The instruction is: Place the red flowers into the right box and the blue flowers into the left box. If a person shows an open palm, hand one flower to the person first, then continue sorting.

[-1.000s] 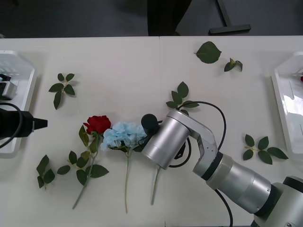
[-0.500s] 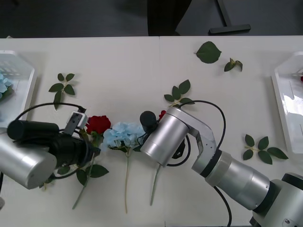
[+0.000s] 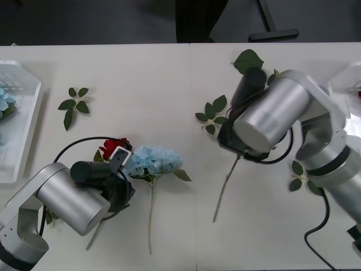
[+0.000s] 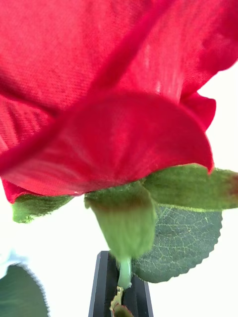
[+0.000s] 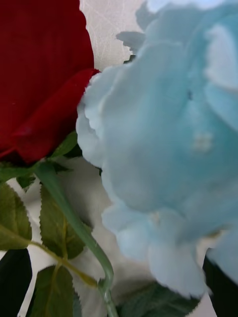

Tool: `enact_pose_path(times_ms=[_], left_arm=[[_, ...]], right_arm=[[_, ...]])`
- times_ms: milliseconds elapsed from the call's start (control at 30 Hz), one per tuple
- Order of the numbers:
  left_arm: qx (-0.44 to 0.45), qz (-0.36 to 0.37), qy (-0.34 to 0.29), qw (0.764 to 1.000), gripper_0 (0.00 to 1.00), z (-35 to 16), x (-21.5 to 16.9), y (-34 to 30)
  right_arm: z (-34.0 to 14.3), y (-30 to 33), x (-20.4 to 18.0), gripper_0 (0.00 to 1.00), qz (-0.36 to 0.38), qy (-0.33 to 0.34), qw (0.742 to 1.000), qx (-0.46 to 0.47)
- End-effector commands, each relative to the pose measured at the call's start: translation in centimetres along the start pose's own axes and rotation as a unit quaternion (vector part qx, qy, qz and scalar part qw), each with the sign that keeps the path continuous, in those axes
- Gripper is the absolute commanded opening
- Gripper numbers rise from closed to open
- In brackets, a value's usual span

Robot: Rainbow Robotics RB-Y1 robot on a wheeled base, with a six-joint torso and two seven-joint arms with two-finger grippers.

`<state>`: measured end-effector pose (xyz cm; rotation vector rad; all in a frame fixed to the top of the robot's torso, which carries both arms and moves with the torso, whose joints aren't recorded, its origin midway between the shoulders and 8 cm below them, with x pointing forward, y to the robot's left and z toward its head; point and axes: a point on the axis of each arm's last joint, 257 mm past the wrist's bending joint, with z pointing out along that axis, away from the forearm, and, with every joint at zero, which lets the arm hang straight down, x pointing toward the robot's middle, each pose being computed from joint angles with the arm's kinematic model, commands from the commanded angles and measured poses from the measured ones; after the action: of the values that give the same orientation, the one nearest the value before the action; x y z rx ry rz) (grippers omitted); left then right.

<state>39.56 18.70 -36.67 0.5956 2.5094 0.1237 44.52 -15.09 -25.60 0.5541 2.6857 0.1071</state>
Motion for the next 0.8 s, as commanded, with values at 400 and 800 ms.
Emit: enact_pose_path(times_ms=[400, 800], left_arm=[[-0.006, -0.006, -0.026, 1.0, 0.67, 1.5, -2.4, -0.1], [-0.041, 0.004, -0.036, 0.999, 0.0, 1.5, -2.9, 1.7]], right_arm=[[-6.6, -19.6, -22.3, 0.0, -0.292, -0.101, 0.93, 0.2], [-3.9, -30.3, -32.2, 0.0, -0.309, -0.115, 0.892, 0.31]])
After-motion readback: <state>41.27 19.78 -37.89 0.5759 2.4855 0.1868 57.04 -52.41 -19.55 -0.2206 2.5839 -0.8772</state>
